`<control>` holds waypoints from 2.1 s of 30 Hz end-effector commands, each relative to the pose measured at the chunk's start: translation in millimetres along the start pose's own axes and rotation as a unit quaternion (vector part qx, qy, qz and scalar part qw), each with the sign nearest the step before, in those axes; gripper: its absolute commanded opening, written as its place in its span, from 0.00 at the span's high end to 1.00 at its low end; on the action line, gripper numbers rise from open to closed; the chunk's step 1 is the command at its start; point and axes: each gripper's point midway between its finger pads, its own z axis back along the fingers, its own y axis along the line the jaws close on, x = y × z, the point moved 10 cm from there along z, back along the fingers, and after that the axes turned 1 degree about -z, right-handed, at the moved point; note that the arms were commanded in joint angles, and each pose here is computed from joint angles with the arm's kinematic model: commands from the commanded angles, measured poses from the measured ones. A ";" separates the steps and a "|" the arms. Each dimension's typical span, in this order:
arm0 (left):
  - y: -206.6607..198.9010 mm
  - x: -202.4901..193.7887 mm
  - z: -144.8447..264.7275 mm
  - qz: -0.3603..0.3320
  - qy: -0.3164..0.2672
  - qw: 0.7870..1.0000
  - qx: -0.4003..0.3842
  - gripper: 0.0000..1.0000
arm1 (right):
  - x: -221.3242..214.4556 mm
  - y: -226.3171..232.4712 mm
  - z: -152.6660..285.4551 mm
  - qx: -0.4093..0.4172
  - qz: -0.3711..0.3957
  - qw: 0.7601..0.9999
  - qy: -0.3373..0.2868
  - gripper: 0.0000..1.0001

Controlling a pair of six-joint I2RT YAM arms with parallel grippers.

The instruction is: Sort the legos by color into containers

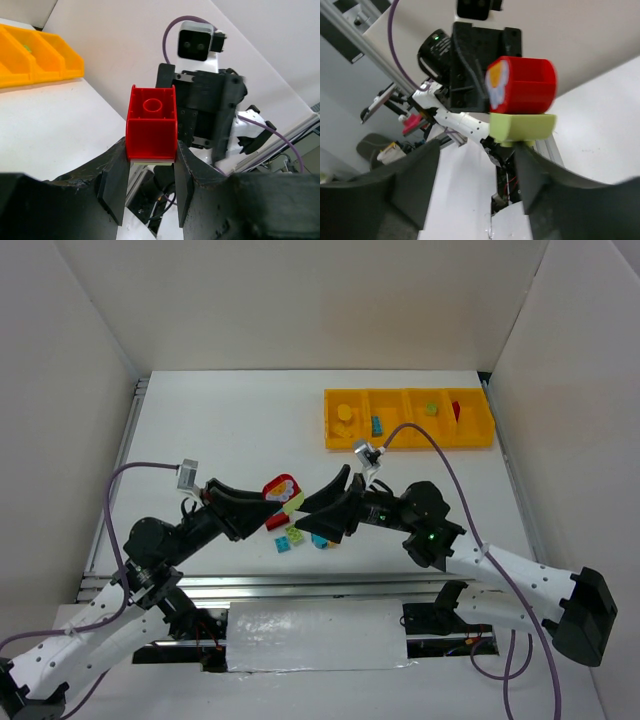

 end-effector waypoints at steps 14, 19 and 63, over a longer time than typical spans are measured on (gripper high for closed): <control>-26.8 14.2 1.8 -0.003 -0.006 0.998 -0.070 1.00 | 19.4 -8.6 -2.9 -0.071 0.018 0.996 -0.042 0.21; -26.9 18.0 5.5 -0.010 -0.021 0.998 -0.052 1.00 | 16.7 -16.5 3.2 -0.122 0.011 0.991 -0.050 0.21; -30.9 25.0 3.9 -0.048 0.001 0.998 -0.030 0.01 | 12.6 1.6 -2.4 0.035 0.030 0.997 0.059 1.00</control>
